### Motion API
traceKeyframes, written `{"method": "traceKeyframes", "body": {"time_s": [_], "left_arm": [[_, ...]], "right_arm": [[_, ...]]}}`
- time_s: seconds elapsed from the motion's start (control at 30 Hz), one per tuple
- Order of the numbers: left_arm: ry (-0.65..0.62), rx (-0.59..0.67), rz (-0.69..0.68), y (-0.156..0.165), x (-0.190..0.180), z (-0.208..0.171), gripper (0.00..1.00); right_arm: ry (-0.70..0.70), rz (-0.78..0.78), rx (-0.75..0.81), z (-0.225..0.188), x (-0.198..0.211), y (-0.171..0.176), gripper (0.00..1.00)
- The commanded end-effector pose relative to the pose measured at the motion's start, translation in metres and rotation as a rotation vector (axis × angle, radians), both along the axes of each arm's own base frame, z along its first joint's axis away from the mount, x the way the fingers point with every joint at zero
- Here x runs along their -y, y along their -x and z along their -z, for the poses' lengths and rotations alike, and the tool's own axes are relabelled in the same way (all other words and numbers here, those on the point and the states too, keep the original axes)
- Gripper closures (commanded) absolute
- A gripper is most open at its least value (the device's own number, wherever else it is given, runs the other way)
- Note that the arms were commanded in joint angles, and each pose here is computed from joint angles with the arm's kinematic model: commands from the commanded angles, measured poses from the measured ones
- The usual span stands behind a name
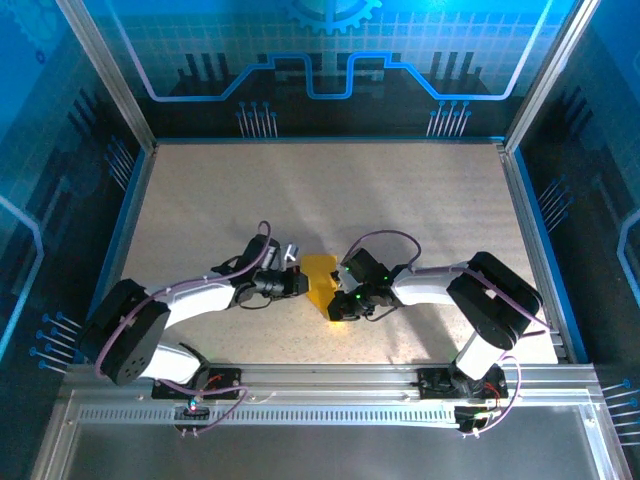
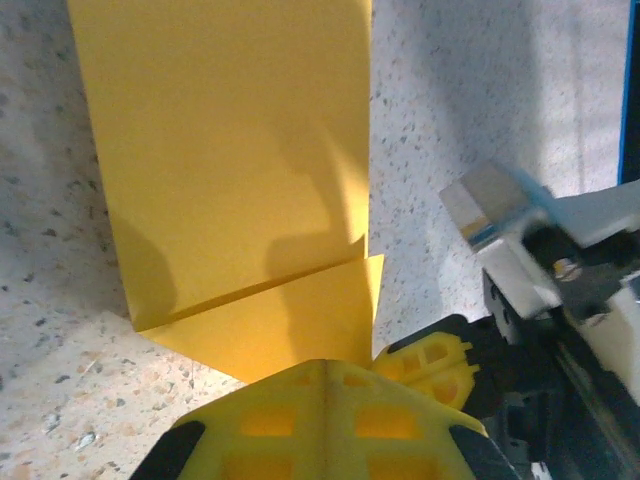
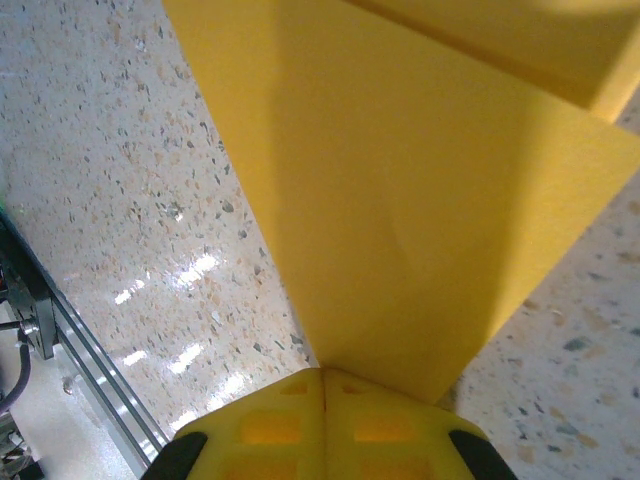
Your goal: Fold a paper plane with a square sheet of paper (fold left side to right side)
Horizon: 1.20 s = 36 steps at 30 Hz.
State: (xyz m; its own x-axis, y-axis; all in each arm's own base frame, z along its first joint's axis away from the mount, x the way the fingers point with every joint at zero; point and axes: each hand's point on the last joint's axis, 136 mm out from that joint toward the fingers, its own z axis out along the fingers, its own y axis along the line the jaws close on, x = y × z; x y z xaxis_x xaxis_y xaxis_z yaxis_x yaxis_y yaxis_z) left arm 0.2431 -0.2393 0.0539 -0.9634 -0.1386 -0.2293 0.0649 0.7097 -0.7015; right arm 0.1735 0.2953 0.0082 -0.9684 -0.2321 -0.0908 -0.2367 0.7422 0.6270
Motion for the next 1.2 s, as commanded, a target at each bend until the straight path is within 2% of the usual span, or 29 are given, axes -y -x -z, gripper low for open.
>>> {"method": "traceKeyframes", "body": {"time_s": [0.0, 0.2, 0.53, 0.87, 1.17], "left_arm": [[-0.004, -0.026, 0.015, -0.001, 0.009, 0.007, 0.95], [-0.038, -0.039, 0.025, -0.006, 0.018, 0.022, 0.95], [-0.142, -0.078, -0.012, -0.004, 0.003, 0.044, 0.96], [-0.186, -0.121, -0.031, 0.006, -0.008, 0.059, 1.0], [-0.186, -0.139, -0.042, 0.007, -0.007, 0.063, 1.0]], "right_arm": [[0.265, 0.031, -0.087, 0.046, 0.054, 0.026, 1.0], [0.251, 0.027, -0.084, 0.043, 0.051, 0.024, 1.0], [0.22, 0.014, -0.067, 0.033, 0.042, 0.02, 1.0], [0.042, -0.01, 0.044, -0.017, 0.002, -0.003, 1.0], [-0.009, -0.009, 0.073, -0.022, -0.021, -0.021, 1.0]]}}
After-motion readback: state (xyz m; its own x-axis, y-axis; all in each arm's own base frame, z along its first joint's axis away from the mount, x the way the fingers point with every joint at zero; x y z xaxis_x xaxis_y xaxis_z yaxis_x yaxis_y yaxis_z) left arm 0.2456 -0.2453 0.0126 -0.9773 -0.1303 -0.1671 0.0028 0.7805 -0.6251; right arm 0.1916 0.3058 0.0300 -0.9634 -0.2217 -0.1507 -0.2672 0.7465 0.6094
